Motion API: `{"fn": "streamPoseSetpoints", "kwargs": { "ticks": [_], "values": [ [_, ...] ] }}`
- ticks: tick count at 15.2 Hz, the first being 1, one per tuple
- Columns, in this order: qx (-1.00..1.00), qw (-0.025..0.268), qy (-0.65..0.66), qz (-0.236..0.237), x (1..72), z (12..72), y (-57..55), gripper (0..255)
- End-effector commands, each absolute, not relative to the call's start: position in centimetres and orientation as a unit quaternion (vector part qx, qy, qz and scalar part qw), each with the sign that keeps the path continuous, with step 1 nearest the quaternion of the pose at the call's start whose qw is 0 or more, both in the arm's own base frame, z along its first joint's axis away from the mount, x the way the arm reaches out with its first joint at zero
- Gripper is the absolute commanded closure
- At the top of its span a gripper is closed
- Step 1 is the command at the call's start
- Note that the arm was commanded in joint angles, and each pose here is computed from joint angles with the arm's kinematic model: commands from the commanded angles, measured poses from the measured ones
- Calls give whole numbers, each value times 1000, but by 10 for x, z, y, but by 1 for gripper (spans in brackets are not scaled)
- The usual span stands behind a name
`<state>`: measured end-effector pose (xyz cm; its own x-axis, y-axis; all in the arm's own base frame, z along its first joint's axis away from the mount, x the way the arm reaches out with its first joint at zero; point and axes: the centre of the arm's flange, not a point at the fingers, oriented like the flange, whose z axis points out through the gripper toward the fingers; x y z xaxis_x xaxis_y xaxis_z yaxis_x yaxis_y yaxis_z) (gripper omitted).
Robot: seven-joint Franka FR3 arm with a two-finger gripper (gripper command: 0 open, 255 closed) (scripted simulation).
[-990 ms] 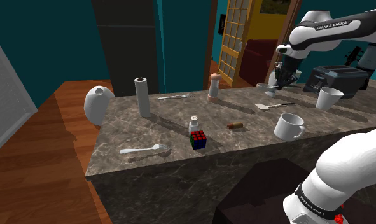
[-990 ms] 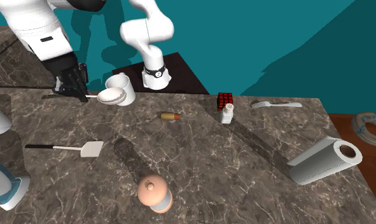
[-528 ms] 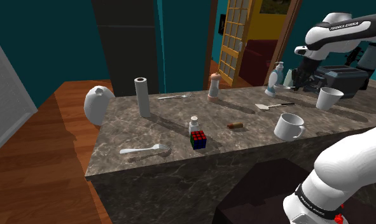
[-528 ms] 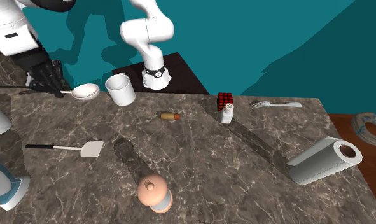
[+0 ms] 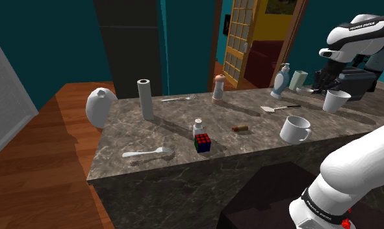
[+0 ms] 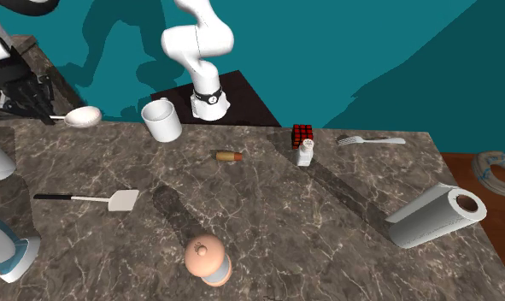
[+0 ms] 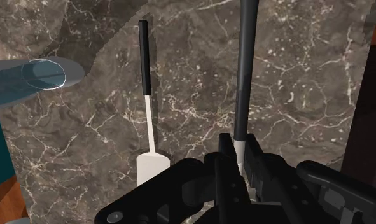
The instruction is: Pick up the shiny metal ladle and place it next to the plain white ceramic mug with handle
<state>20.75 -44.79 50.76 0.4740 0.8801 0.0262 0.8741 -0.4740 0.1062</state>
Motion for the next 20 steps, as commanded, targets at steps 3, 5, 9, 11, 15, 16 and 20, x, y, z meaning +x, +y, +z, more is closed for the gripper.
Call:
{"fn": "streamPoseSetpoints", "kwargs": {
  "ticks": [3,5,9,11,15,16,20],
  "values": [
    [857,39,512,38,204,490,-452,255],
    [857,39,512,38,204,479,-452,255],
    [857,39,512,38,204,458,-452,255],
    [857,39,512,38,204,448,-452,255],
    [857,39,512,38,204,427,-452,255],
    [857,39,512,38,204,421,-452,255],
    [857,39,512,38,204,400,-452,255]
  ]
}}
